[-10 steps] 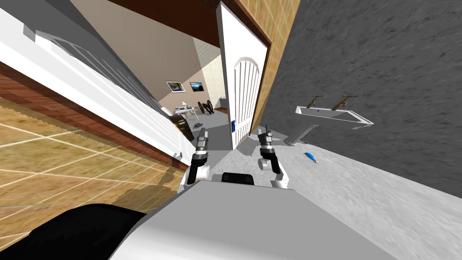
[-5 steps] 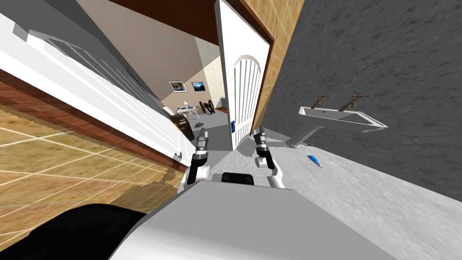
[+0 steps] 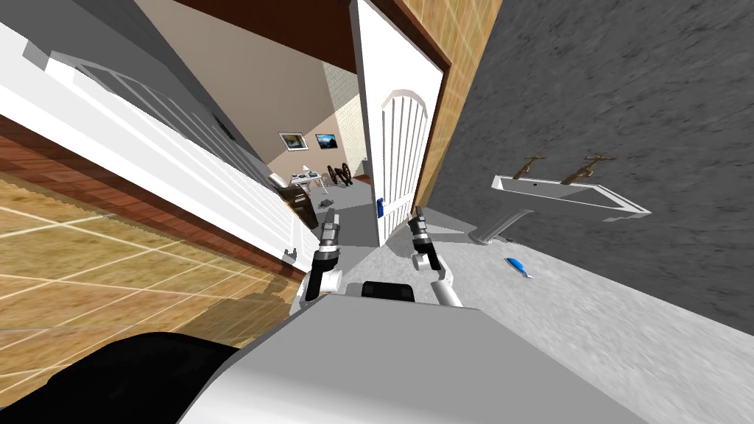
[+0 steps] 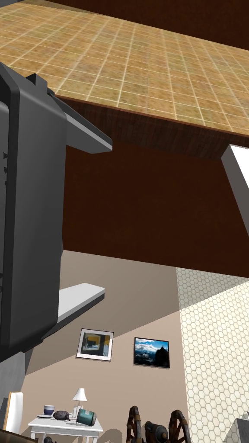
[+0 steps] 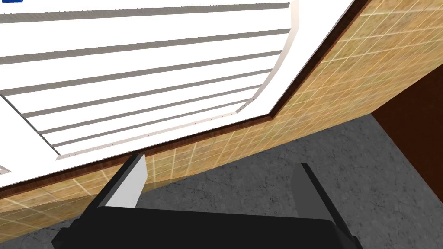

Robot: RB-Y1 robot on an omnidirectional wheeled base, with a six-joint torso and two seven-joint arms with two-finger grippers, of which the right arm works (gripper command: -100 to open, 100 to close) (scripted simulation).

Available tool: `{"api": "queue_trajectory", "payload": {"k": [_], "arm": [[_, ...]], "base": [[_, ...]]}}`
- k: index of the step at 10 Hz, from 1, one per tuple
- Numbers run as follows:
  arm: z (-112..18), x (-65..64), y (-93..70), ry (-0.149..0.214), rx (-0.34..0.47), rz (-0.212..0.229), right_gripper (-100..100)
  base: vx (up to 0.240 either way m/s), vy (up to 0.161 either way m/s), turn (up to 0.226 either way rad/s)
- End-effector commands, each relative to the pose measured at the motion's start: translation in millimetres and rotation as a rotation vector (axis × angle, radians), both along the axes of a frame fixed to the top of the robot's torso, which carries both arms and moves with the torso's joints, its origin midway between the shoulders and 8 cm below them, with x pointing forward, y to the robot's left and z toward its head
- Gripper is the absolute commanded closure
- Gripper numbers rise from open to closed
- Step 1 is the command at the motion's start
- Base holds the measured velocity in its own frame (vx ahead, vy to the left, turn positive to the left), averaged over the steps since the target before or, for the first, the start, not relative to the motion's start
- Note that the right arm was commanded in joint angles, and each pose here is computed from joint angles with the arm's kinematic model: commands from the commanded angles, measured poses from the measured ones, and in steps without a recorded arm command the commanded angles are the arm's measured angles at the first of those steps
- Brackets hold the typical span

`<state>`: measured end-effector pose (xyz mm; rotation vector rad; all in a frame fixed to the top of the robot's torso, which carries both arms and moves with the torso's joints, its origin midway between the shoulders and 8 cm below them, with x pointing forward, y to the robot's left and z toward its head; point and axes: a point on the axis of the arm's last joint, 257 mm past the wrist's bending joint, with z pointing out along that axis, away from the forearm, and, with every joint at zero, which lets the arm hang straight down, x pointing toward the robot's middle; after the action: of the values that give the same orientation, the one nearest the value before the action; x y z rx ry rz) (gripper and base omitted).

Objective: Push the door open

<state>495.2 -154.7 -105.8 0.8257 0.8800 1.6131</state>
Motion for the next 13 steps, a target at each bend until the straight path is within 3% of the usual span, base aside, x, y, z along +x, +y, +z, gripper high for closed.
{"api": "queue_trajectory", "payload": {"k": [1,4,6,7,10,11,12,13], "arm": [[-7.5,8.4,14.3,0.017,-0.004,0.033,-100],[-27.4,16.9,24.2,0.058,-0.013,0.053,-100],[-35.2,28.1,44.5,0.078,-0.022,0.095,-100],[-46.6,29.3,44.1,0.101,-0.027,0.094,-100],[-63.7,44.1,73.6,0.141,-0.047,0.153,-100],[-74.3,44.6,72.9,0.163,-0.052,0.151,-100],[-78.0,48.8,82.5,0.173,-0.059,0.170,-100],[-83.1,48.9,82.1,0.183,-0.062,0.169,-100]], "base": [[0.065,-0.076,0.096],[0.049,-0.059,0.045],[0.054,-0.066,0.076],[0.049,-0.063,0.046],[0.053,-0.079,0.083],[0.061,-0.083,0.037],[0.058,-0.069,0.050],[0.039,-0.049,0.038]]}}
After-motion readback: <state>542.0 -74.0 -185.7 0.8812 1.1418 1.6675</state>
